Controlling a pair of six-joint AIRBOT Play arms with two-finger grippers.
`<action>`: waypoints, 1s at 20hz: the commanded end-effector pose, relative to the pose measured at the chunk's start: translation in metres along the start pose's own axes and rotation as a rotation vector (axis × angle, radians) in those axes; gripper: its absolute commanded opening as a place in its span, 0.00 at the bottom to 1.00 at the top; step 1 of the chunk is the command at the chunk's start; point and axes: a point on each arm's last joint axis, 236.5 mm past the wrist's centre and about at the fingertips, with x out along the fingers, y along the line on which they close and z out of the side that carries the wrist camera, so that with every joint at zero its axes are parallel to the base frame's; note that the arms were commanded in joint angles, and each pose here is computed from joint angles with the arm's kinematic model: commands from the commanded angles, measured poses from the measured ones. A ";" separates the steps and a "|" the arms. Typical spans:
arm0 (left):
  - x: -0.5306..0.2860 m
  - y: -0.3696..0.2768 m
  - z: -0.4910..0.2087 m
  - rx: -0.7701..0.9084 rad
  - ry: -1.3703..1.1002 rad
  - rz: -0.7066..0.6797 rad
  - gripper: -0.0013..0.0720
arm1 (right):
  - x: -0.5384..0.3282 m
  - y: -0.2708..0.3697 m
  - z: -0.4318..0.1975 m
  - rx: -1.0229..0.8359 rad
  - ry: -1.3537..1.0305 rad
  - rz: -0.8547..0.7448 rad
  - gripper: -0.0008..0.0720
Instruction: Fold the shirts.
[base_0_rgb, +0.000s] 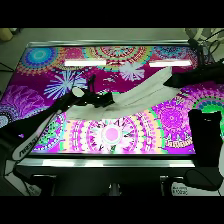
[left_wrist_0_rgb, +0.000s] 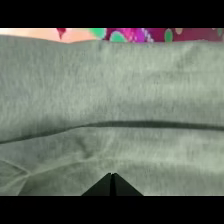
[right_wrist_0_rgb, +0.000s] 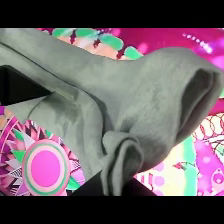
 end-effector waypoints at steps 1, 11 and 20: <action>0.049 -0.041 -0.028 -0.167 0.029 -0.195 0.06 | -0.036 0.051 -0.005 -0.077 -0.001 0.019 0.04; 0.024 -0.071 -0.003 -0.103 -0.006 -0.287 0.05 | -0.024 0.103 0.030 -0.185 -0.121 0.050 0.04; -0.368 -0.054 0.158 0.211 -0.730 0.098 0.05 | 0.223 0.208 0.036 -0.135 -0.081 0.346 0.04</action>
